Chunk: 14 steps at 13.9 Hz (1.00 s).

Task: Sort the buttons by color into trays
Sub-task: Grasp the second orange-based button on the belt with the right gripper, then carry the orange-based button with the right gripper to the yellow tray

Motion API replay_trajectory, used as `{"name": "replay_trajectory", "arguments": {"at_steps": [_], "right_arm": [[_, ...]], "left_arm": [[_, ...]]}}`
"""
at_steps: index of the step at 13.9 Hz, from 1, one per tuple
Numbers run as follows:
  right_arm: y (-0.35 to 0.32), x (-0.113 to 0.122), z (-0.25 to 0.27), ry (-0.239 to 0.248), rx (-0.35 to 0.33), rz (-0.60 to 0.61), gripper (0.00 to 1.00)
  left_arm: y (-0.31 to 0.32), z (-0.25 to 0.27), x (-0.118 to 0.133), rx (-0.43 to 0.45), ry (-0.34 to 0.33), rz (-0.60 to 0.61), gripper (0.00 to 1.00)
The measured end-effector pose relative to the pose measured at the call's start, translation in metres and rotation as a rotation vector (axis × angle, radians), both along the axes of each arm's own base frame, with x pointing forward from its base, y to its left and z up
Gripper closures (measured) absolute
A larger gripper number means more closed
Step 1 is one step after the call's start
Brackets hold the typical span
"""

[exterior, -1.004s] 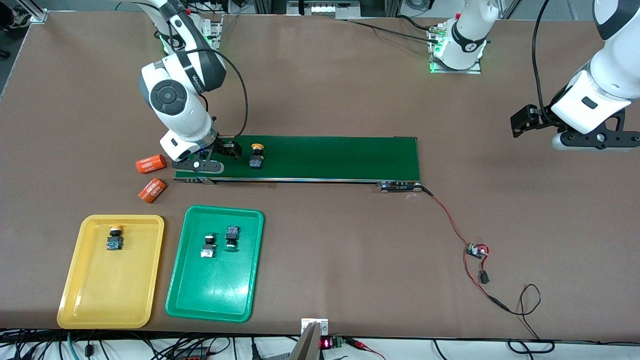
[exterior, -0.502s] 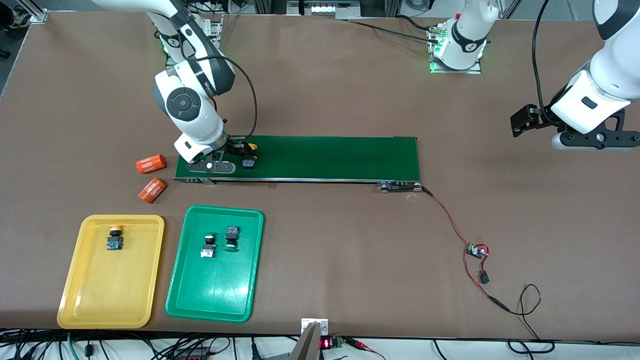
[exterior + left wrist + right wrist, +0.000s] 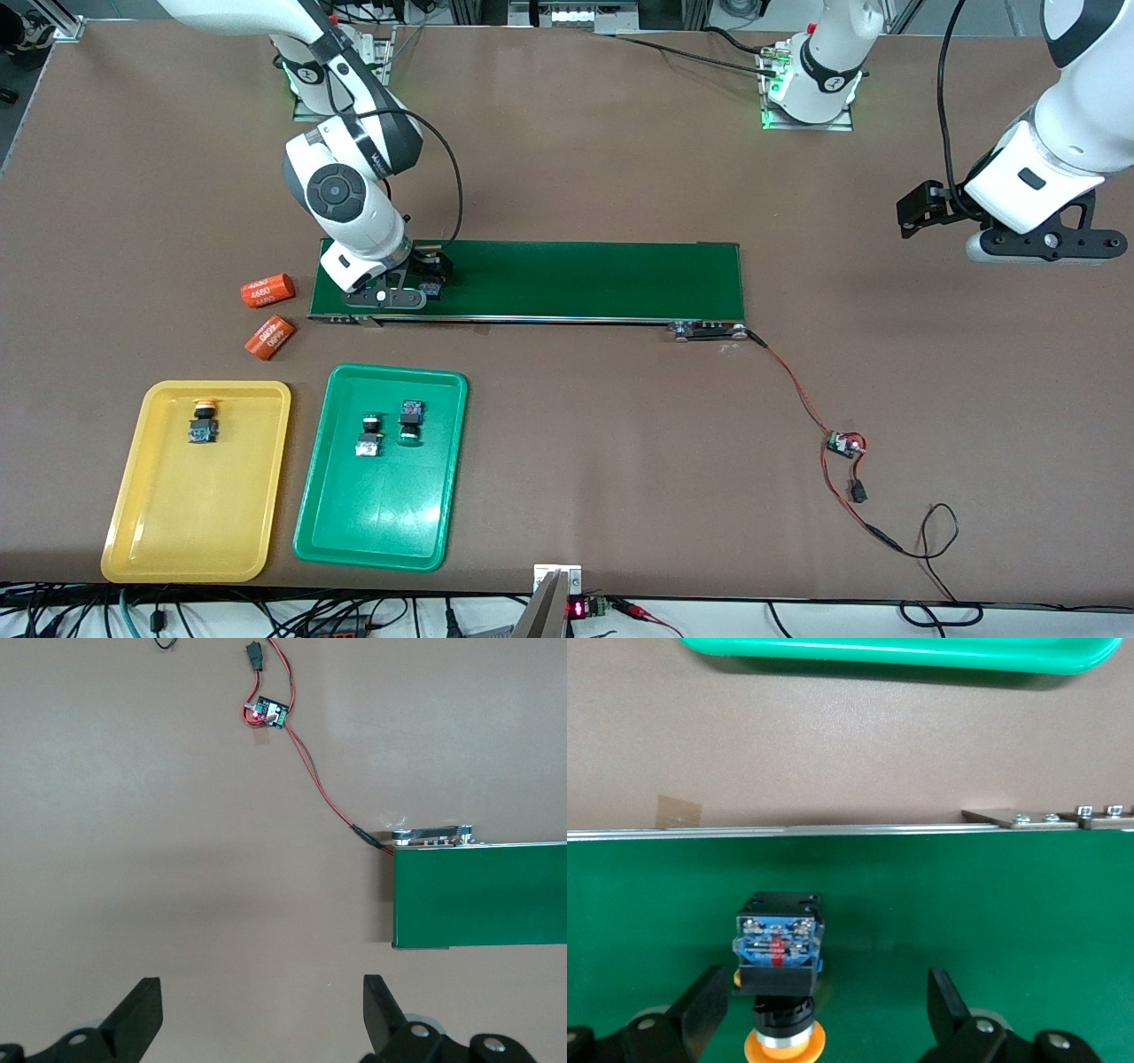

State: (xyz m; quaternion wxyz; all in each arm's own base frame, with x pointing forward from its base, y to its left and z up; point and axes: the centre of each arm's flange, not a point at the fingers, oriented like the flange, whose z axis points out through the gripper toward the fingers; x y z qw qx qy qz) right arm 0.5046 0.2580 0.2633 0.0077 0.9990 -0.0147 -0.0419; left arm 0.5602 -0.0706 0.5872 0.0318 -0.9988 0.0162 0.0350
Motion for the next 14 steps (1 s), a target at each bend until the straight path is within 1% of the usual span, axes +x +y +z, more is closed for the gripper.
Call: {"name": "replay_trajectory", "arguments": {"at_steps": [2, 3, 5, 7, 9, 11, 13, 14], "right_arm": [[0.000, 0.000, -0.003, -0.001, 0.004, 0.000, 0.00], [0.001, 0.000, -0.005, -0.002, 0.007, 0.000, 0.07], [0.001, 0.000, -0.011, 0.002, 0.013, 0.003, 0.33], [0.001, 0.000, -0.017, 0.007, 0.015, 0.001, 0.56], [-0.002, 0.003, -0.015, 0.004, 0.016, -0.004, 0.57], [-0.010, 0.018, -0.002, -0.017, 0.020, -0.004, 0.57], [-0.025, 0.050, 0.037, -0.023, 0.007, 0.020, 0.57], [-0.037, 0.071, 0.064, -0.042, 0.004, 0.031, 0.57]], "left_arm": [[0.001, 0.000, 0.000, 0.000, 0.000, 0.001, 0.00], [0.002, 0.000, 0.000, 0.000, 0.000, 0.003, 0.00], [0.004, 0.000, 0.000, 0.000, 0.000, 0.007, 0.00], [0.005, 0.001, 0.001, 0.000, -0.002, 0.009, 0.00], [0.005, 0.001, 0.000, 0.000, -0.003, 0.009, 0.00], [0.005, 0.002, 0.000, 0.000, -0.003, 0.009, 0.00], [0.004, 0.002, 0.000, 0.000, -0.003, 0.008, 0.00], [0.004, 0.002, 0.000, 0.000, -0.003, 0.007, 0.00]]}}
